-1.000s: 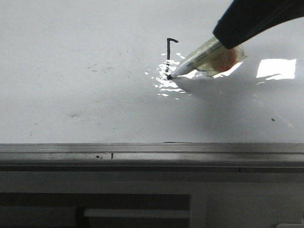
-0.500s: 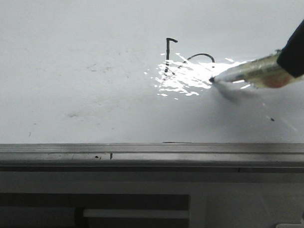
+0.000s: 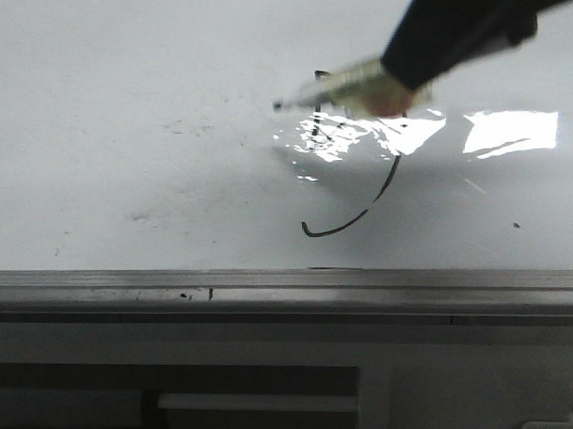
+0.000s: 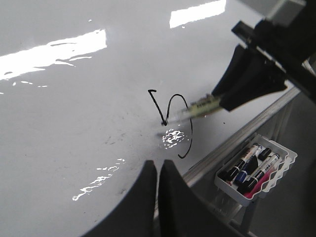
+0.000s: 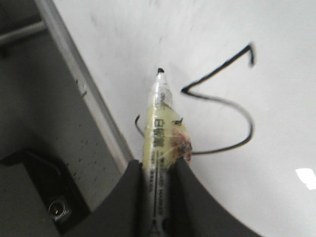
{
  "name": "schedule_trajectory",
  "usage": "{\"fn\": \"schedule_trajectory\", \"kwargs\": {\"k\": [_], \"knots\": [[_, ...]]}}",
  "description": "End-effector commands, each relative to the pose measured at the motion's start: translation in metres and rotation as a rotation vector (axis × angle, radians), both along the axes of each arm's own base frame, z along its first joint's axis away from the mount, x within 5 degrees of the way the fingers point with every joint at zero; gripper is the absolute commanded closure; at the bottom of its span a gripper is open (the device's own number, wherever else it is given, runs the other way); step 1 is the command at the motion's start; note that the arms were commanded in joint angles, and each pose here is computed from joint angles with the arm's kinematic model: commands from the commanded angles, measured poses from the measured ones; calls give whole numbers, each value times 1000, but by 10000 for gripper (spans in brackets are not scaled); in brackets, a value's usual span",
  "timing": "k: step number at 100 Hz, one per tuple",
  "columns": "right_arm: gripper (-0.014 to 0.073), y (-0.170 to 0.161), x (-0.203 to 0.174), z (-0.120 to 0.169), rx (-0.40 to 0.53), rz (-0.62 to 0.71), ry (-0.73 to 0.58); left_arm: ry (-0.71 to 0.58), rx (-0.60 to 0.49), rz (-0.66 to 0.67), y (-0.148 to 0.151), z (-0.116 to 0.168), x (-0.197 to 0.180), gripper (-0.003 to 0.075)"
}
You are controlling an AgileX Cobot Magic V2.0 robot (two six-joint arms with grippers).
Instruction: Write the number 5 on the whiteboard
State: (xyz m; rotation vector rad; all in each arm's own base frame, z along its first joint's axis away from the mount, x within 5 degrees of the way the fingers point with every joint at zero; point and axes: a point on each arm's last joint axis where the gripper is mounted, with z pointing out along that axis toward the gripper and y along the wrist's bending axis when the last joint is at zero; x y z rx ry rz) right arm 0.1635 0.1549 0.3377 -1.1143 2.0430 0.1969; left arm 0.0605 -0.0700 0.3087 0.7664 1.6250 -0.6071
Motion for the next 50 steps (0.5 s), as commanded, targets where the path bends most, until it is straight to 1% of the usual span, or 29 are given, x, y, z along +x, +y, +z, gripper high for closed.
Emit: {"fn": "schedule_trajectory", "kwargs": {"k": [1, 7, 22, 29, 37, 50], "knots": [[637, -7, -1, 39, 71, -10, -145, -50, -77, 21, 0, 15, 2, 741], [637, -12, 2, 42, 38, -35, -150, -50, -77, 21, 0, 15, 2, 741], [637, -21, 16, 30, -32, -111, -84, -50, -77, 21, 0, 15, 2, 741], [637, -21, 19, 29, -32, -115, -85, -50, -77, 21, 0, 15, 2, 741], [637, -19, 19, 31, -10, -111, -99, -50, -77, 21, 0, 15, 2, 741], [637, -17, 22, 27, -16, -110, -84, -50, -77, 21, 0, 15, 2, 741]]}}
